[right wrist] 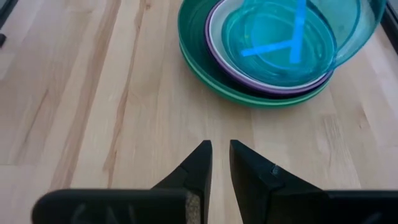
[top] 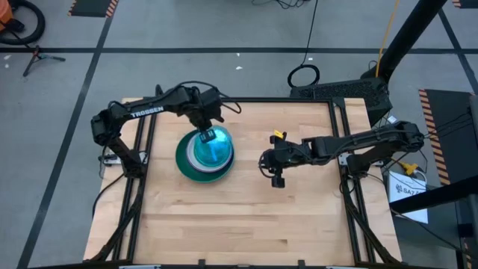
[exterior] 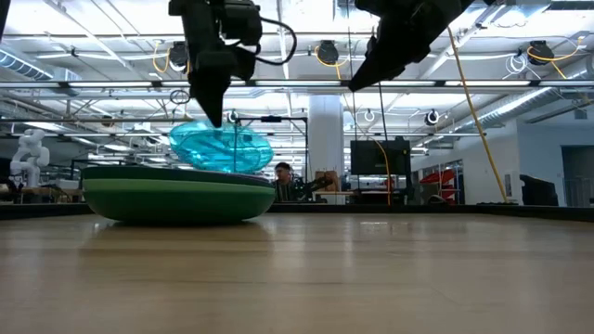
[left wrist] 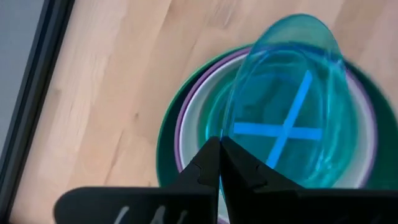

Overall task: Stack plastic plates
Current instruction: Stack the blue plate on top of the blue plate, then return to Home Position

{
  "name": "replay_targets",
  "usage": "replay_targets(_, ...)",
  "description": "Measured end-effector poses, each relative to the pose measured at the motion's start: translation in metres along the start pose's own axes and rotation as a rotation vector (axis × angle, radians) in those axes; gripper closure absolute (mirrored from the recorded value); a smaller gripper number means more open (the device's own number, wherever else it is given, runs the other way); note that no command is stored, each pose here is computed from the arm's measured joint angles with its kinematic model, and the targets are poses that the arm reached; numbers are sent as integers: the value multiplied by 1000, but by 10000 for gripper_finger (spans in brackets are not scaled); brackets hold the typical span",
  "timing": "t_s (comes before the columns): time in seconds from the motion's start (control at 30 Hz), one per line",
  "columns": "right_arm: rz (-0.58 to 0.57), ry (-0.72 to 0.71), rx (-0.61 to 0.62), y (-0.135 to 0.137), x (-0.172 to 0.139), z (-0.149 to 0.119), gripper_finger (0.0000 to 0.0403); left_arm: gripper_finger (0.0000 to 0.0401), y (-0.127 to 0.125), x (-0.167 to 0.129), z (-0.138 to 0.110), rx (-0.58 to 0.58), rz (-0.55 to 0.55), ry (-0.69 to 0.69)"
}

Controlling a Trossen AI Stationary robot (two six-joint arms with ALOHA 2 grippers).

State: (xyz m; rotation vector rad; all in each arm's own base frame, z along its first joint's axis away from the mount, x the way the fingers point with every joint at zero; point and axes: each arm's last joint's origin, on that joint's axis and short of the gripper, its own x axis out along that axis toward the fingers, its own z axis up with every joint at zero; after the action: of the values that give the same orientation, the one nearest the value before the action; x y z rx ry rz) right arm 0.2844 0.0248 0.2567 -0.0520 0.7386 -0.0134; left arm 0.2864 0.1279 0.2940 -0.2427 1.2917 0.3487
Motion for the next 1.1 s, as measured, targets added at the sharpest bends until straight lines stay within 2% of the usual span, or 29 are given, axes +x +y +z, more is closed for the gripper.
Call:
replay_targets(0.17, 8, -5, -6, 3, 0, 0, 353, 385, 2, 1, -3, -13, 25, 24)
replay_targets(0.43, 8, -5, 11, 3, 0, 0, 353, 320, 3, 1, -2, 8, 30, 13)
replay_targets(0.53, 7, -6, -9, 3, 0, 0, 353, 310, 3, 1, -2, -10, 44, 12)
replay_targets(0.67, 17, 4, -45, 8, -1, -1, 353, 309, -9, -3, -2, 32, 38, -12)
replay_targets(0.8, 25, 17, -90, 19, -2, -14, 353, 309, -33, -17, -1, 137, 15, -149)
replay_targets(0.97, -50, -9, -58, 23, -4, -47, 353, 308, -59, -32, -26, 232, -29, -272)
replay_targets(1.1, -70, -62, -22, 20, -10, -69, 353, 308, -65, -39, -57, 222, -59, -354)
